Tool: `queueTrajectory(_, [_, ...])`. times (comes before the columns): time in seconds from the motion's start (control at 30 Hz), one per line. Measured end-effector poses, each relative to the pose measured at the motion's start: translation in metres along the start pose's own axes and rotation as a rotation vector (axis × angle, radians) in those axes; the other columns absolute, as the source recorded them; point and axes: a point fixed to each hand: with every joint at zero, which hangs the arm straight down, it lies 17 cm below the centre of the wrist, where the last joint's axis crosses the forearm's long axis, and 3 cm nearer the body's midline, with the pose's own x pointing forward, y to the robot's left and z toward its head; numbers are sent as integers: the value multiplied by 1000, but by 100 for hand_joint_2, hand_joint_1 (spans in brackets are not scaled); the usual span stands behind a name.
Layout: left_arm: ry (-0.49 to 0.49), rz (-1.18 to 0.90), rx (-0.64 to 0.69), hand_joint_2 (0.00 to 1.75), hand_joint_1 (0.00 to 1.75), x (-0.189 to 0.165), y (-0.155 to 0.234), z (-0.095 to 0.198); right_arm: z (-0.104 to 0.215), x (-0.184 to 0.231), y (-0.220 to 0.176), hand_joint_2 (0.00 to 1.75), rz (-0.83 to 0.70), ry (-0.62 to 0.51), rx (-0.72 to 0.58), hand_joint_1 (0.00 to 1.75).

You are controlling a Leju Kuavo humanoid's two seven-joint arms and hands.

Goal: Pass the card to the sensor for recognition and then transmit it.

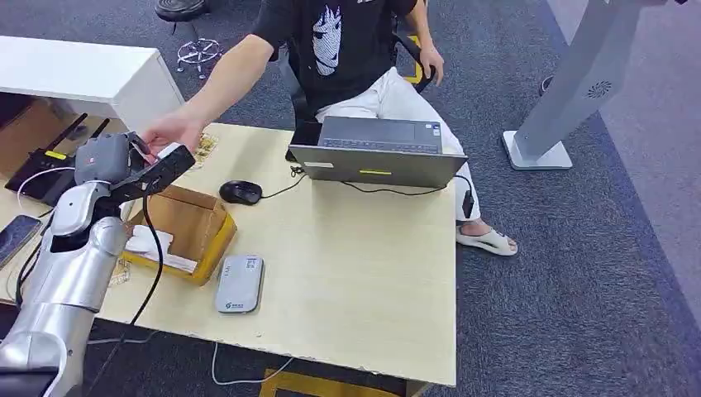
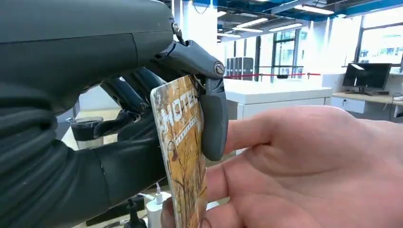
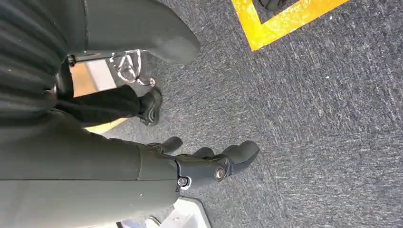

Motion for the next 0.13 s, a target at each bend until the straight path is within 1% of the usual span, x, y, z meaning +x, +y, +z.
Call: queueTrajectory(0.13, [2, 0, -2, 175, 175, -1, -1, 0, 0, 0, 0, 175, 0, 0, 0, 0])
